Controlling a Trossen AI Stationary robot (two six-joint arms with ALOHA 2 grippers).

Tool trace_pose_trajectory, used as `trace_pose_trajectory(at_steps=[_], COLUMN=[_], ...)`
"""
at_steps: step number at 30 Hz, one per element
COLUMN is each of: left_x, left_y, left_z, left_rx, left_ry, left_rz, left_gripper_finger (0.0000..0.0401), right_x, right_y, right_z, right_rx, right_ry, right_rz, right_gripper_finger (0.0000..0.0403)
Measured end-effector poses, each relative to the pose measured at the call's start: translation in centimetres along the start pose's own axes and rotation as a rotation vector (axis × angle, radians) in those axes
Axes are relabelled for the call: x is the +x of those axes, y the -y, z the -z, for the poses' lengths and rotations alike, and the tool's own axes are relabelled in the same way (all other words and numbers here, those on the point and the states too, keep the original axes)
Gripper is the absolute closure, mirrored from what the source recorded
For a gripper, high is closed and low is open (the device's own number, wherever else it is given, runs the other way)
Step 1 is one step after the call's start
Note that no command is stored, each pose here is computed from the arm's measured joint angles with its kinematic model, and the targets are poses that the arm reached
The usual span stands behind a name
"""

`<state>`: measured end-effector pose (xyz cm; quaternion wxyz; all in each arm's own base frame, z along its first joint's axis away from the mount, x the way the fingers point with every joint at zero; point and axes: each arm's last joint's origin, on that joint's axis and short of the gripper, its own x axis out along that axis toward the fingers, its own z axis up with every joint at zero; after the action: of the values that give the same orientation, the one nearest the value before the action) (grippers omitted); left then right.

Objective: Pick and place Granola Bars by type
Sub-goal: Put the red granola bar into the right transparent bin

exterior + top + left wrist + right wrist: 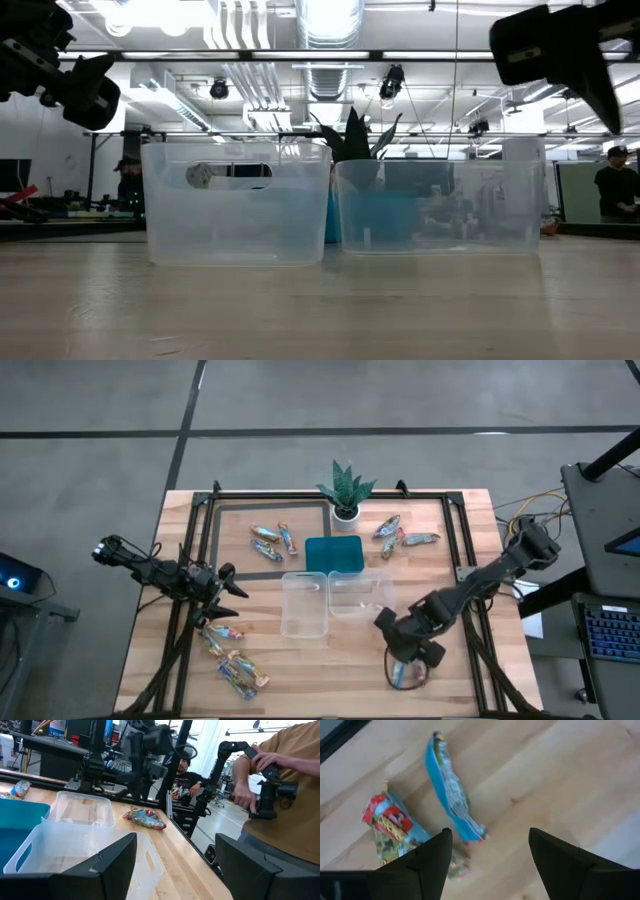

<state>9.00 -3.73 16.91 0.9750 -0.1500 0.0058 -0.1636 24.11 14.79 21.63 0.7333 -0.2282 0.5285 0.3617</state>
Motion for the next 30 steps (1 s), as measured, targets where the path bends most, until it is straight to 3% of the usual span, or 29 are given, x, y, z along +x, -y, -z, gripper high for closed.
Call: trace_pose_trajectory(at_steps=[20, 30], left_x=[0.0, 0.1], left_y=[0.0, 0.0], left_z=[0.0, 0.1], left_rx=[0.001, 0.001], left_ry=[-0.006, -0.015], left_rz=[-0.001, -0.004], left_gripper_finger=[0.0151, 0.0151], right_x=[4.8, 7.5], right_y=[-0.9, -1.2], right_z=[0.5, 1.2], right_rx=[-0.045, -0.057], right_ry=[0.033, -0.023], right_rz=[-0.061, -0.09], right_gripper_finger=[0.0154, 0.0154])
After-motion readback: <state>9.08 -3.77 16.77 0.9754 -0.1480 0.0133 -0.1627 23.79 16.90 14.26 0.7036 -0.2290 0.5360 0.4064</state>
